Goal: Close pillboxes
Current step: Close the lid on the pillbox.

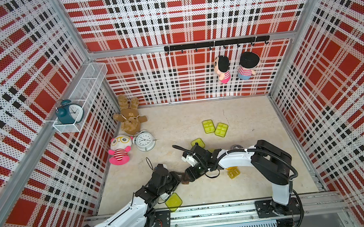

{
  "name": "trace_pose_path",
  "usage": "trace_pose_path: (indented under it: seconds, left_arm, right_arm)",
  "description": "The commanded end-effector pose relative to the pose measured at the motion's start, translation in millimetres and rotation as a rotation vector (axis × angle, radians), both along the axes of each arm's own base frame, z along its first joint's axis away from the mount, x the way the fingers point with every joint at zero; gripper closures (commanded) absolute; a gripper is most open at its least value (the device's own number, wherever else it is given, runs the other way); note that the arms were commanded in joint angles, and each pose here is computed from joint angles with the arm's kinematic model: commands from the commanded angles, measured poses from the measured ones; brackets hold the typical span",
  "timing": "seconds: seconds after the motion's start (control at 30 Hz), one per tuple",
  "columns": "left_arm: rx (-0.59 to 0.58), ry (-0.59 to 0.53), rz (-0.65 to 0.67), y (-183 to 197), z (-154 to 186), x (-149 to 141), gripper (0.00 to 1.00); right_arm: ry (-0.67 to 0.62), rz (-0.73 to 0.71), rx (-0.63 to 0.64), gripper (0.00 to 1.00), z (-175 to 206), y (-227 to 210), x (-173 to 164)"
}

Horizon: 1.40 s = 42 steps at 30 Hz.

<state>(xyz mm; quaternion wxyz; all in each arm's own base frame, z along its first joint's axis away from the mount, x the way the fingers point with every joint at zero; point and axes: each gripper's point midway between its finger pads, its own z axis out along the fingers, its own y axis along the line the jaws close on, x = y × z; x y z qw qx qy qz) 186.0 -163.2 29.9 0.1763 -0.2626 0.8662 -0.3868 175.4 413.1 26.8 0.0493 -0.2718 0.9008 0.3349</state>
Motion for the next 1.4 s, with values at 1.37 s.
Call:
trace_pose_path:
  seconds: [1.37]
  left_arm:
    - [-0.024, -0.036, 0.034, 14, 30, 14, 0.54]
  right_arm:
    - [0.030, -0.175, -0.141, 0.40, 0, -76, 15]
